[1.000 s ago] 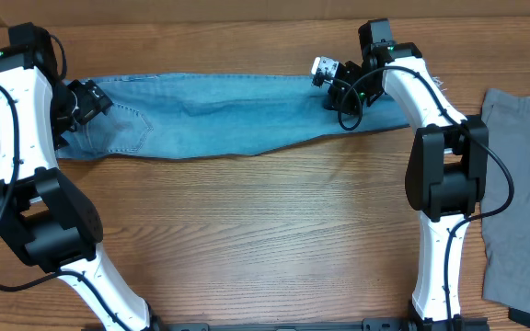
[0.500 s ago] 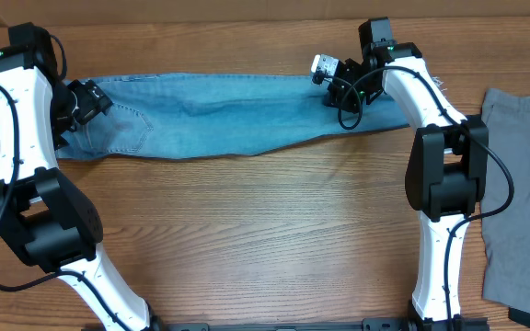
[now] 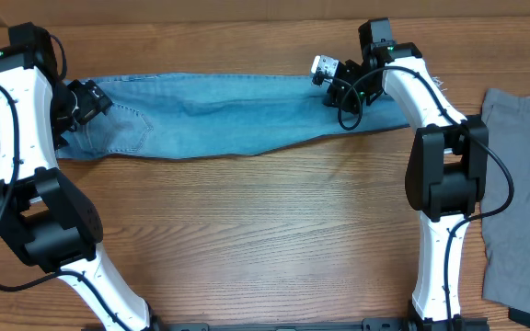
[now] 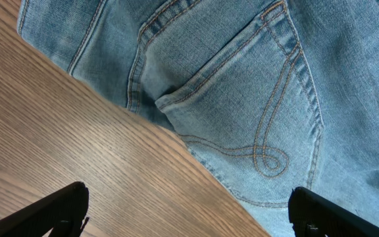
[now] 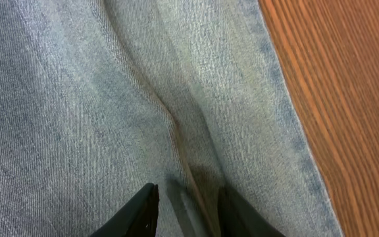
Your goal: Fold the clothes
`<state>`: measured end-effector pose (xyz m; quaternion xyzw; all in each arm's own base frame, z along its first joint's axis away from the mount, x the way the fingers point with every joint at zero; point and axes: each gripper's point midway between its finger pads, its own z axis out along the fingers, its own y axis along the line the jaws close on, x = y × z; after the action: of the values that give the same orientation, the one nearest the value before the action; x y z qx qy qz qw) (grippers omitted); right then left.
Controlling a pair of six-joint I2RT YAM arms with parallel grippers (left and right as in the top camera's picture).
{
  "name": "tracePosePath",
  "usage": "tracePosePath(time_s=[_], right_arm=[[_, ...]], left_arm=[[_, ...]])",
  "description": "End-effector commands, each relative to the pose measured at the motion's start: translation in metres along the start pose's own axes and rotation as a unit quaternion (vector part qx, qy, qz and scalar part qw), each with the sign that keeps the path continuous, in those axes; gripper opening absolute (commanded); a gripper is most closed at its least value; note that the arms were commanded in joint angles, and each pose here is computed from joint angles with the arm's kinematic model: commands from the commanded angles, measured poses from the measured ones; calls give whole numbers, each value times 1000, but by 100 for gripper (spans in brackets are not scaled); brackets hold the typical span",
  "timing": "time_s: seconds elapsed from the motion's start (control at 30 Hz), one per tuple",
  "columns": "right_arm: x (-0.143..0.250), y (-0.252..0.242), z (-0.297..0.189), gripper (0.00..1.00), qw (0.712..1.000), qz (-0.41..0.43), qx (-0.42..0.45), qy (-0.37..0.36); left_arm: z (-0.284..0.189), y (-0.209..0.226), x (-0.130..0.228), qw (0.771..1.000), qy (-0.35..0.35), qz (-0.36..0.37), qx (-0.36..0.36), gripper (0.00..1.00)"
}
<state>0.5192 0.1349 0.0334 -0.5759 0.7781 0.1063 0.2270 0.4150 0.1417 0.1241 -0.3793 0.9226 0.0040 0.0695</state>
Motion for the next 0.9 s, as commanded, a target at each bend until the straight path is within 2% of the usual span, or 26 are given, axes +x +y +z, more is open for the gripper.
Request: tracePosePath(time_s=[0.0,0.53,0.73,0.87], right_arm=[[7,5,9,34,1000,6,-11,7],[10,5,13,33,1000,4,-7,10],[10,4,13,18,1000,3,-5,9],[8,2,12,4,1000,2,-3,7]], left_arm=[[6,-2,4,1000,11,10,1,100],[7,-2,4,1000,11,10,1,100],[6,-2,4,1000,11,10,1,100],[7,-2,4,1000,11,10,1,100]])
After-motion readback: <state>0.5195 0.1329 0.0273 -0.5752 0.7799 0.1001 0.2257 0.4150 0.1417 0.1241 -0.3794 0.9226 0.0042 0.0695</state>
